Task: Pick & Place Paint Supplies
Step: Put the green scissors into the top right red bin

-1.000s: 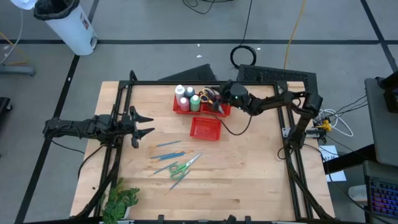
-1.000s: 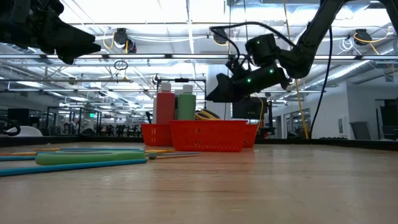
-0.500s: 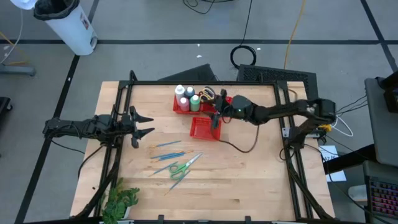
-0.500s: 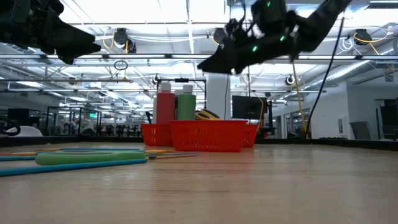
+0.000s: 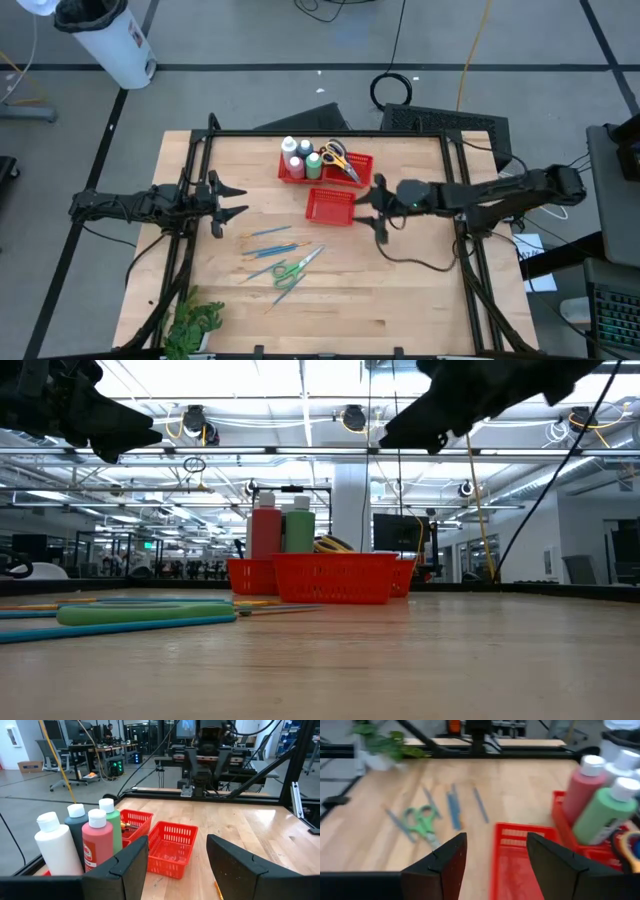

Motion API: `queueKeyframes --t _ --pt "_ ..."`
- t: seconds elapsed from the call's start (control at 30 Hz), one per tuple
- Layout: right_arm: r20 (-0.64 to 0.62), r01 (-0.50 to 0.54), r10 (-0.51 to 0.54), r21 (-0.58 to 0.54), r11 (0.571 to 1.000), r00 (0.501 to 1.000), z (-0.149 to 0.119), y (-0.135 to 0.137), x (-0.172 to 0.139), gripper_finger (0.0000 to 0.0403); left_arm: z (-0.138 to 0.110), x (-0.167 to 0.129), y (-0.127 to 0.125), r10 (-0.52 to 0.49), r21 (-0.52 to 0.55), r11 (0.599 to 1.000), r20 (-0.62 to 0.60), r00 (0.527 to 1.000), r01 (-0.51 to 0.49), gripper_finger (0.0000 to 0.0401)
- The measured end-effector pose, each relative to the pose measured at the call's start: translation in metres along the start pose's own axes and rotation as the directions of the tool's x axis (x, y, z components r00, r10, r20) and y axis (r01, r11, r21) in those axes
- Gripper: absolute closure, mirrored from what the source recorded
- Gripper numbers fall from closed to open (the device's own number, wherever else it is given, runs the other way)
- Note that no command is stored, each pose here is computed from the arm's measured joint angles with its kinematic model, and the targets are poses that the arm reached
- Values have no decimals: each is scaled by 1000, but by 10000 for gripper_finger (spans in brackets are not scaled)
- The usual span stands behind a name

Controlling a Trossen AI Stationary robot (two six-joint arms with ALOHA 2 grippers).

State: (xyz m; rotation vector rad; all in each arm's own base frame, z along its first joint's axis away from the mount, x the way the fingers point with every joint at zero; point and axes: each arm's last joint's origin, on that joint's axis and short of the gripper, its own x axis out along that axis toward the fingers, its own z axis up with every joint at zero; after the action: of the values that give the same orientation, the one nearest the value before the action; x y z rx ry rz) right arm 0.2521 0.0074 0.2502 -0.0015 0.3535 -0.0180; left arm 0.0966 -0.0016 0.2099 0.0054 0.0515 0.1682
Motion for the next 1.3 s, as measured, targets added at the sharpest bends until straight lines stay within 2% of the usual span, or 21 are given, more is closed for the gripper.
queueKeyframes --t 0.13,0.27,0.5,0.63,0.9,1.1,1.3 --pt "14 -41 42 -43 998 999 -4 10 -10 207 1 0 0 -1 -37 999 6 1000 1 192" --pt "34 -59 63 -101 993 997 -6 14 -19 207 6 0 0 0 -48 999 63 998 3 192" --pt "66 -44 50 -97 994 997 -13 9 -35 207 10 -1 0 0 -69 998 100 995 7 192" --pt "116 -8 19 -93 996 993 -17 1 -49 207 10 -1 0 -1 -88 996 100 995 10 192" --pt "256 83 -71 -38 996 964 -51 -17 -65 207 10 0 0 -1 -84 996 100 995 10 192" --pt "286 130 -136 39 991 948 -70 -27 -76 207 10 0 0 -2 -103 995 98 995 13 192" --pt "321 169 -183 70 983 929 -75 -33 -85 207 9 0 0 -2 -78 997 94 996 10 192"
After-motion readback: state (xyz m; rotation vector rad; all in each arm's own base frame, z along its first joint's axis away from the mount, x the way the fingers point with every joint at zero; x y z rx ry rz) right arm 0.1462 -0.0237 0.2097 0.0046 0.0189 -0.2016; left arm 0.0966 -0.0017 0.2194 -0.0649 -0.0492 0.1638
